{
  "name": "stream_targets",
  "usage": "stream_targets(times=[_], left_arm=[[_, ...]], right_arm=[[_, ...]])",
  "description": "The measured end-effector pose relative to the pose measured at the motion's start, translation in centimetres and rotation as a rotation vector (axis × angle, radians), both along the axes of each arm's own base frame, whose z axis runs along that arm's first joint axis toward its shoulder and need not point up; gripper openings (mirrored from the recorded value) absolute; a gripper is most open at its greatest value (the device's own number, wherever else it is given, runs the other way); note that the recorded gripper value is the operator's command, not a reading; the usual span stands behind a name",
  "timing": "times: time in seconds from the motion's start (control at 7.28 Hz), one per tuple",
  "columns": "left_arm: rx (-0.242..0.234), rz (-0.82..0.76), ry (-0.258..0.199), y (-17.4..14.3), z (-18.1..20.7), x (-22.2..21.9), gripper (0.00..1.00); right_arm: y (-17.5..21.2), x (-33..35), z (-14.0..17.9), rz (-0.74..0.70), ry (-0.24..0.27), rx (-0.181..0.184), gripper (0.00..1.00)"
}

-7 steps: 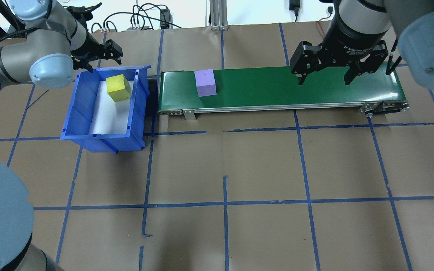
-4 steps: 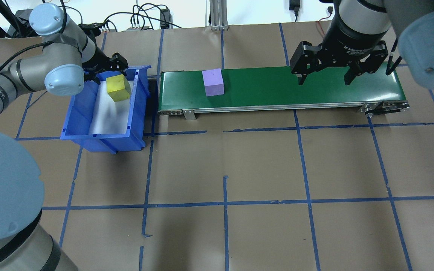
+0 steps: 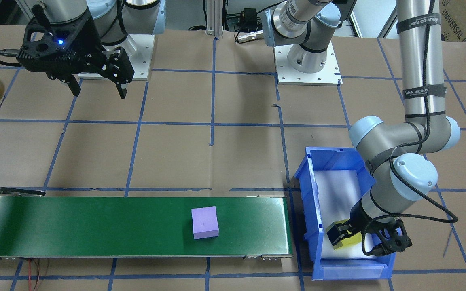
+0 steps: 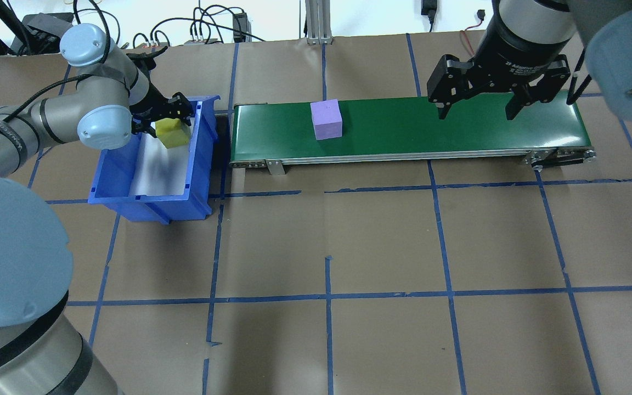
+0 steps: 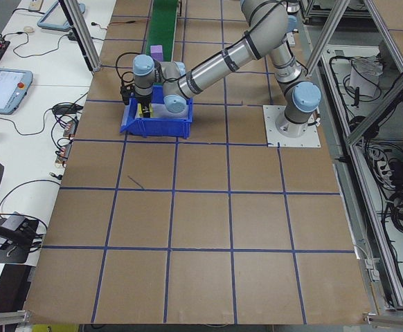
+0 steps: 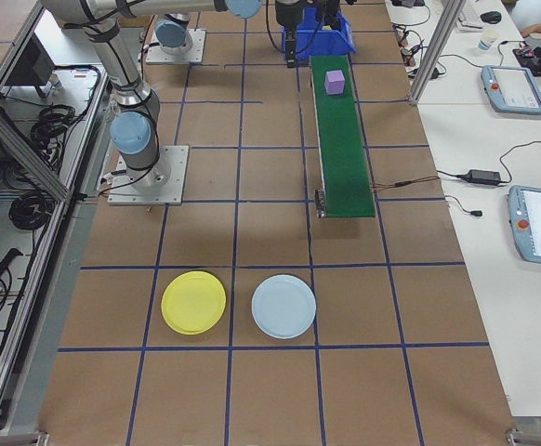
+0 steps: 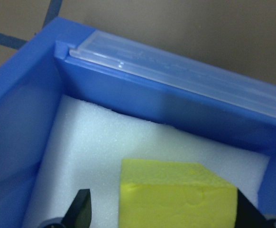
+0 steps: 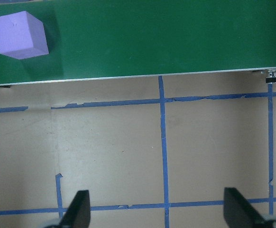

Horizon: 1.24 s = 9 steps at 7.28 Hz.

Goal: Move block left to right into plate

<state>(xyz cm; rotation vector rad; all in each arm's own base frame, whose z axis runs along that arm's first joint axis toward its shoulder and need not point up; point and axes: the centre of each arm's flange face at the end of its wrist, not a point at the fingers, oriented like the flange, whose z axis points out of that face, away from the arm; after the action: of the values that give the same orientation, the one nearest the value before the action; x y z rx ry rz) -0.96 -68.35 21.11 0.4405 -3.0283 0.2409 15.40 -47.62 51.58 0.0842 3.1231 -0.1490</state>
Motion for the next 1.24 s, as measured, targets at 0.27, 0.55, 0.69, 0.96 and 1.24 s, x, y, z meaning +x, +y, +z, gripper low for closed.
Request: stream_targets(times=[0.27,0.55,0.69,0.96,1.24], left_arm=[[-0.036,-0.004,0.011,-0.4,1.2,-0.1,0.28],[-0.141,-0.011,0.006,0.0,7.6,-0.6,0.28],[-0.216,-0.031,0.02,0.9,12.0,-1.3,0.28],[-0.33,-0.098,0.09,2.9,18.6,-4.7,0.3],[-0.304,-0.162,0.138,4.4,18.0,-11.8,0.3]], right_arm=[[-0.1,-0.1,-0.3,-0.003,0.008,0.006,1.0],[-0.6,-0.3,-1.4,-0.003,0.032,0.02,1.0],[-1.1,-0.4,-2.3,-0.004,0.04,0.027,1.0],[-4.3,-1.6,-5.0,-0.029,0.042,0.026,1.0],[-8.8,-6.0,-8.1,-0.087,0.029,0.039,1.0]])
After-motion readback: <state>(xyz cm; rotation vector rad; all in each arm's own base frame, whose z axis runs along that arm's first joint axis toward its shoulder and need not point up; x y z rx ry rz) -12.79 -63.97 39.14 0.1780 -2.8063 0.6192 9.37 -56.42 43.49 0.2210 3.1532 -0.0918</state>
